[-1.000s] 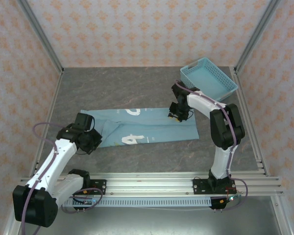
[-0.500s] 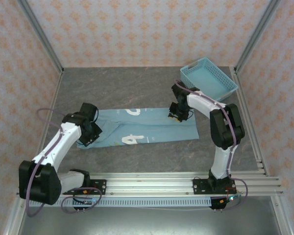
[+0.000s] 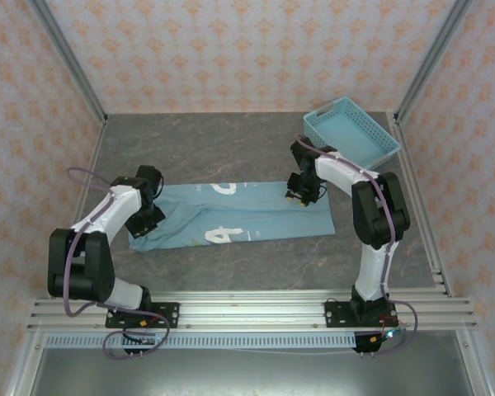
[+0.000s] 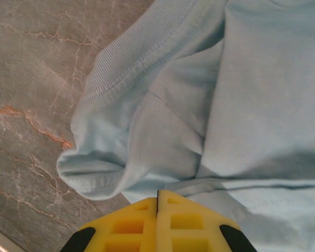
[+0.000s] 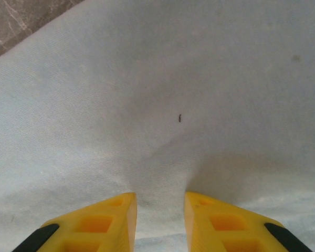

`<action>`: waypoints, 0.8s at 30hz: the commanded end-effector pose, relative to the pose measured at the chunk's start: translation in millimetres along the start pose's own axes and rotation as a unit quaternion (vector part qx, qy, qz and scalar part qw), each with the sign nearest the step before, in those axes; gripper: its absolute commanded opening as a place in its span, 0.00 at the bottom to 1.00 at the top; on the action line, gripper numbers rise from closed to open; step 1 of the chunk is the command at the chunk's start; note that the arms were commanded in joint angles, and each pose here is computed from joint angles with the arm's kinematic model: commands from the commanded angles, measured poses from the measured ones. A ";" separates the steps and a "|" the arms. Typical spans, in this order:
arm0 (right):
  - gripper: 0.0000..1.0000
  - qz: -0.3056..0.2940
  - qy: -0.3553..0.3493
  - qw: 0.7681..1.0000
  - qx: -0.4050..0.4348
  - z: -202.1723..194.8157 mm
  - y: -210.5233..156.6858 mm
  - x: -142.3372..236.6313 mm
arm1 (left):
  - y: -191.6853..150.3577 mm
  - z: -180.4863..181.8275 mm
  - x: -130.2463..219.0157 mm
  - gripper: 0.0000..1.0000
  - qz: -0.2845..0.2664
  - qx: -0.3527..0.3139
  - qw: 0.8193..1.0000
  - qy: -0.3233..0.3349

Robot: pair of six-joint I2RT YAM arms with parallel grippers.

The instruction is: Fold and stack the t-shirts

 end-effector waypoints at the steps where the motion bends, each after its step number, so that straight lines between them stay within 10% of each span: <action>1: 0.29 -0.005 -0.028 1.000 0.001 -4.1 3.6 -0.6 | 16.2 -0.8 -3.4 0.00 -0.031 -0.017 0.999 0.036; 11: 0.29 -0.009 -0.041 0.999 0.001 -9.3 4.0 -2.5 | 40.1 -4.1 -24.9 0.01 -0.034 -0.036 0.992 0.119; 18: 0.31 -0.040 -0.026 0.999 0.019 -11.8 13.6 22.2 | 36.8 5.6 7.1 0.45 -0.049 0.004 0.995 0.089; 24: 0.32 -0.052 -0.021 0.998 0.029 -20.1 17.9 36.4 | 16.8 16.0 46.4 0.49 -0.053 0.094 0.994 -0.009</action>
Point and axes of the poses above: each hand's point on the last joint's axis, 136 mm out from that joint toward the fingers, its own x axis back along the fingers, its own z axis along the line the jaws close on, y = z × x, the point moved 8 cm from there along x, back along the fingers, and after that the axes turned 1 degree about -x, right-handed, at the moved point
